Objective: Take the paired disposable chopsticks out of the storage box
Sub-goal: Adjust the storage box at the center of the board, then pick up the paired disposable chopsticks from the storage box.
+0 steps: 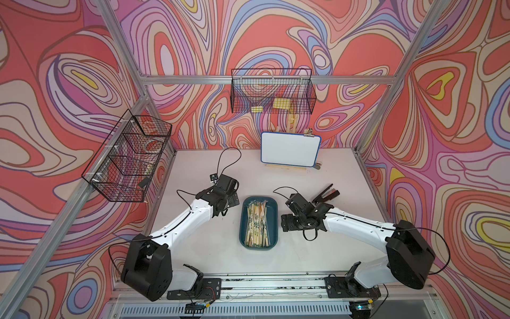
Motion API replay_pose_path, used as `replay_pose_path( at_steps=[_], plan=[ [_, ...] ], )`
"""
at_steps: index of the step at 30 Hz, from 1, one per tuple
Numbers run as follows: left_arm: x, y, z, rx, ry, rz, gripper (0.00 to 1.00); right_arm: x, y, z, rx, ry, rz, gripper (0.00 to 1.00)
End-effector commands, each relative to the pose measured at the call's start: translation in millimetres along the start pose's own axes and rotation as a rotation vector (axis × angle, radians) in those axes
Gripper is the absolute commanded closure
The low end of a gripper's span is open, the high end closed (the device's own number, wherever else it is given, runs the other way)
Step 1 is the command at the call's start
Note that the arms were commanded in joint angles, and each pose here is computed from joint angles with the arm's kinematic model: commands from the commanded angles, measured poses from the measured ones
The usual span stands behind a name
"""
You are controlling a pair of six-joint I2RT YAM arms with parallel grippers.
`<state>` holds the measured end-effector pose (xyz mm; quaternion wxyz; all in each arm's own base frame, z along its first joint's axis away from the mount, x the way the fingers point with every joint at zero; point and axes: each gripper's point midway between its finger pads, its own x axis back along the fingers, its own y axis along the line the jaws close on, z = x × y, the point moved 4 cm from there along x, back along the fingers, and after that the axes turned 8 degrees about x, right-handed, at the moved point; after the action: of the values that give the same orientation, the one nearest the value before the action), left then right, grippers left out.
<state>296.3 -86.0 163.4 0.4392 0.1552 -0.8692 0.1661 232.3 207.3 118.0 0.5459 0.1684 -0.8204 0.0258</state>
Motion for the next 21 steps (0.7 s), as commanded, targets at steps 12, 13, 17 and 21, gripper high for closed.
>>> replay_pose_path(
  at_steps=[12,13,17,21],
  plan=[
    [10.7,19.5,16.2,-0.006,0.041,0.014,0.0,16.3,71.0,-63.6,0.04,-0.065,-0.264,0.55],
    [11.1,19.5,15.8,-0.003,0.04,0.018,0.0,11.3,74.5,-64.8,0.047,-0.059,-0.264,0.58],
    [10.5,21.9,14.9,0.01,0.037,0.021,0.0,-9.7,83.3,-65.0,0.063,-0.021,-0.244,0.63],
    [10.5,24.0,14.4,0.018,0.038,0.029,0.0,-28.2,86.5,-65.2,0.078,0.006,-0.211,0.64]
  ],
)
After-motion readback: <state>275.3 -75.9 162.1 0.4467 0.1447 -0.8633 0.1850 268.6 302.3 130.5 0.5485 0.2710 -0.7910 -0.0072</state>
